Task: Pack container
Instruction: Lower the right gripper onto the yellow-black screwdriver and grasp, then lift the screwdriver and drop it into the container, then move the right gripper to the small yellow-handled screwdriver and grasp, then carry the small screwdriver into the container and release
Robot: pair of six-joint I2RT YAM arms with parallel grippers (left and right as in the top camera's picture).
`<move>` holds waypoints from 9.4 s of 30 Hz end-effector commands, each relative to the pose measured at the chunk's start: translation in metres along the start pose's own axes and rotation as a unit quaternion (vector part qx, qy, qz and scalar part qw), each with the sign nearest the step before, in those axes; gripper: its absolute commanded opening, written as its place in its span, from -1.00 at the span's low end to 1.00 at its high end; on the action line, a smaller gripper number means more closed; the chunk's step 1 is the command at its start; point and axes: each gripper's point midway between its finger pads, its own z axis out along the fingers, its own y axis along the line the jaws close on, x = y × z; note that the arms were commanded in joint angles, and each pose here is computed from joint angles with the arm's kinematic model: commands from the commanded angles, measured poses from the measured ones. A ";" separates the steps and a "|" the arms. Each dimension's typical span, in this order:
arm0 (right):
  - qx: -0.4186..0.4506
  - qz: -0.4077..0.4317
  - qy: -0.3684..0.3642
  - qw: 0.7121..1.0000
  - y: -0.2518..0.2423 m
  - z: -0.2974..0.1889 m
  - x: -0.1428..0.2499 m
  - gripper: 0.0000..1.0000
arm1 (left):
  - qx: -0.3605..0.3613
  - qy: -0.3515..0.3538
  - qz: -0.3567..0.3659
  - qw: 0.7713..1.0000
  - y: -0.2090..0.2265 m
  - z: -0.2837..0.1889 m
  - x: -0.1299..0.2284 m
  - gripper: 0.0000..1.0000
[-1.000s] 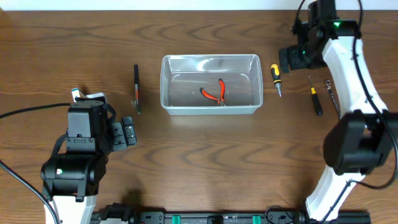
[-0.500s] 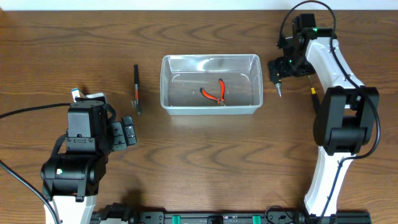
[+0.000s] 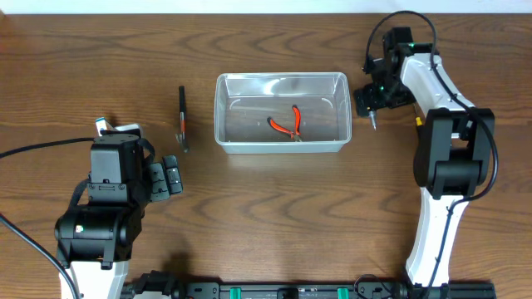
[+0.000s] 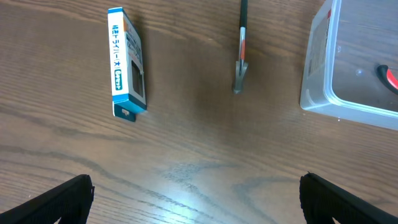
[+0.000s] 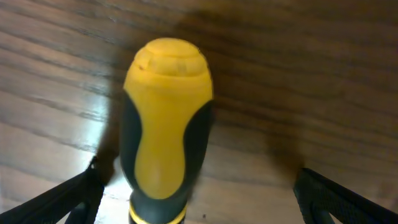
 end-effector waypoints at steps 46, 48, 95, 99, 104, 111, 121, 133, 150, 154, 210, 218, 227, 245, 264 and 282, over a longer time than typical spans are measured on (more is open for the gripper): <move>-0.010 0.005 -0.003 1.000 0.013 0.007 -0.006 -0.98 | -0.003 -0.009 -0.001 1.000 0.001 -0.005 -0.005 0.96; -0.007 0.011 -0.017 1.000 0.012 -0.006 -0.011 -0.98 | -0.003 -0.009 -0.001 1.000 0.001 -0.005 -0.005 0.96; -0.051 -0.477 -0.093 0.872 0.223 -0.065 -0.034 -0.24 | -0.003 -0.008 -0.001 1.000 0.001 -0.005 -0.005 0.96; -0.025 -0.457 -0.107 0.883 0.215 -0.084 -0.042 -0.10 | -0.003 -0.008 -0.001 1.000 0.001 -0.005 -0.005 0.96; -0.004 -0.420 -0.166 0.892 0.206 -0.151 -0.052 -0.04 | -0.003 -0.008 -0.001 1.000 0.001 -0.005 -0.005 0.96; 0.053 -0.164 -0.262 0.950 0.108 -0.271 -0.041 0.98 | -0.003 -0.008 -0.001 1.000 0.001 -0.005 -0.005 0.96; 0.066 0.100 -0.121 0.985 -0.054 -0.250 0.067 0.99 | -0.003 -0.009 -0.001 1.000 0.001 -0.005 -0.005 0.96; 0.031 0.044 -0.030 0.998 -0.072 -0.110 0.116 0.99 | -0.003 -0.009 -0.001 1.000 0.001 -0.005 -0.005 0.96; 0.024 0.018 -0.094 0.995 -0.069 -0.051 0.098 0.98 | -0.003 -0.009 -0.001 1.000 0.001 -0.005 -0.005 0.96; 0.014 0.019 -0.074 0.997 -0.067 -0.034 0.102 0.98 | -0.003 -0.008 -0.001 1.000 0.001 -0.005 -0.005 0.96; 0.000 0.033 -0.049 0.998 -0.066 0.003 0.105 -0.92 | -0.003 -0.008 -0.001 1.000 0.001 -0.005 -0.005 0.96; 0.009 0.030 -0.080 0.996 -0.056 -0.043 0.076 -0.98 | -0.003 -0.009 -0.001 1.000 0.001 -0.005 -0.005 0.96; 0.049 -0.119 -0.246 0.961 0.021 -0.227 -0.010 -0.98 | -0.003 -0.009 -0.001 1.000 0.001 -0.005 -0.005 0.96; -0.034 -0.501 -0.112 0.858 0.187 -0.091 -0.011 -0.97 | -0.003 -0.008 -0.001 1.000 0.001 -0.005 -0.005 0.96; -0.035 -0.441 -0.101 0.891 0.177 -0.071 -0.021 0.72 | -0.003 -0.009 -0.001 1.000 0.001 -0.005 -0.005 0.96; 0.101 -0.028 -0.111 0.988 -0.042 -0.258 0.066 0.98 | -0.003 -0.009 -0.001 1.000 0.001 -0.005 -0.005 0.96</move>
